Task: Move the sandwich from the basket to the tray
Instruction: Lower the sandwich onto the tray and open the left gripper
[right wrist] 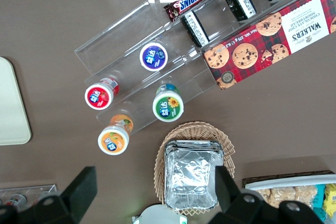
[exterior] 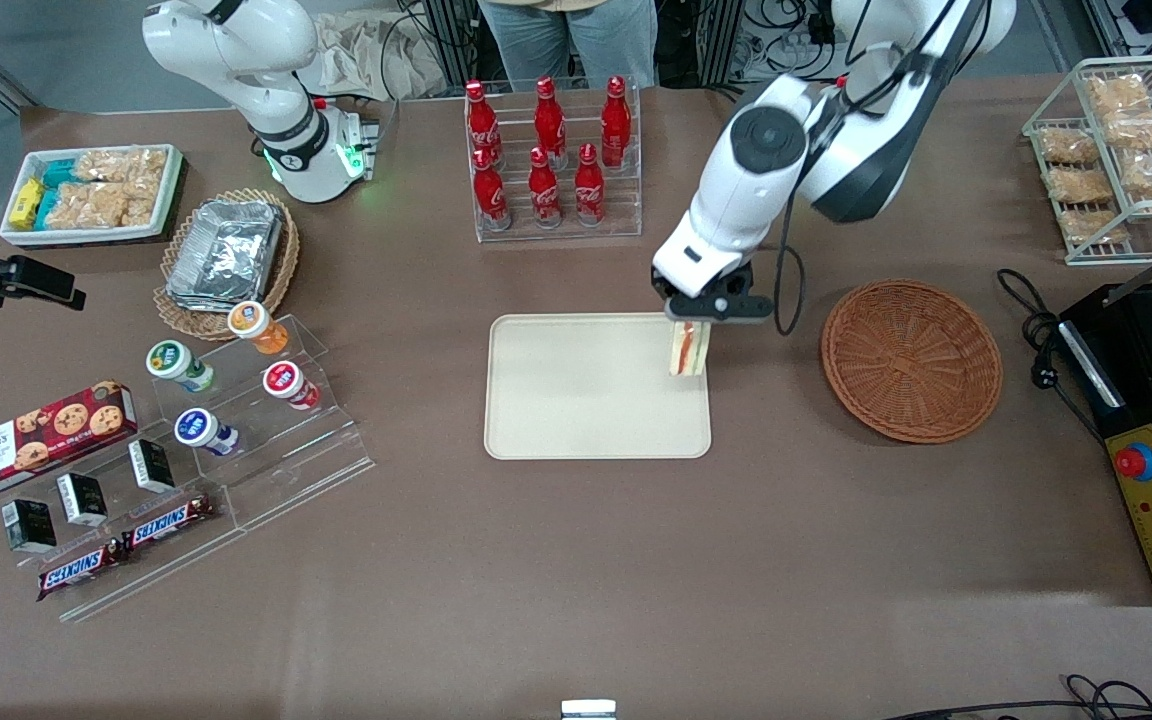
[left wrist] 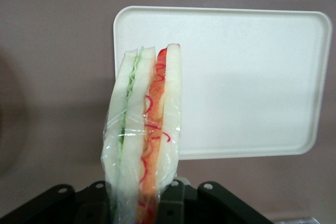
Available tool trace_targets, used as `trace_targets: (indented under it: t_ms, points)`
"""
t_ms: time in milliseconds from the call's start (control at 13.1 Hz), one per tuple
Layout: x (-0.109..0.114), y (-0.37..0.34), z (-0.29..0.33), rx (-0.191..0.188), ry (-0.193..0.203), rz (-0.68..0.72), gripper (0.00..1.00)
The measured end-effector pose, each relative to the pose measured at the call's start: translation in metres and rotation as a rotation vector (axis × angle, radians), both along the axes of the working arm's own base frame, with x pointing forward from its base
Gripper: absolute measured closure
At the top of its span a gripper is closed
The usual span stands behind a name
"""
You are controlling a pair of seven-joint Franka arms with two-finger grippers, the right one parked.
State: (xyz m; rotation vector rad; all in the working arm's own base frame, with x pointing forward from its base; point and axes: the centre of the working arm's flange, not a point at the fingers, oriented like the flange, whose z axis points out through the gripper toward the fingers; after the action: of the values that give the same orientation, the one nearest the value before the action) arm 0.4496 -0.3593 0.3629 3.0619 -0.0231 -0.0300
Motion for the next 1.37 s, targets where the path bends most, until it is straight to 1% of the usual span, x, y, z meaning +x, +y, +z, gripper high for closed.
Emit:
trace_targets:
  t_ms: [229, 458, 611, 916, 992, 1221, 1374]
  points:
    - [0.005, -0.013, -0.072, 0.044, -0.017, -0.015, 0.75]
    - [0.004, -0.019, -0.111, 0.051, 0.003, -0.022, 0.75]
    - [0.003, -0.019, -0.119, 0.065, 0.002, -0.039, 0.75]
    - [0.001, -0.018, -0.125, 0.076, 0.008, -0.041, 0.75]
    - [0.000, -0.017, -0.128, 0.083, 0.010, -0.046, 0.75]
    - [-0.004, -0.015, -0.139, 0.118, 0.002, -0.046, 0.75]
    - [-0.005, -0.014, -0.144, 0.129, 0.003, -0.045, 0.76]
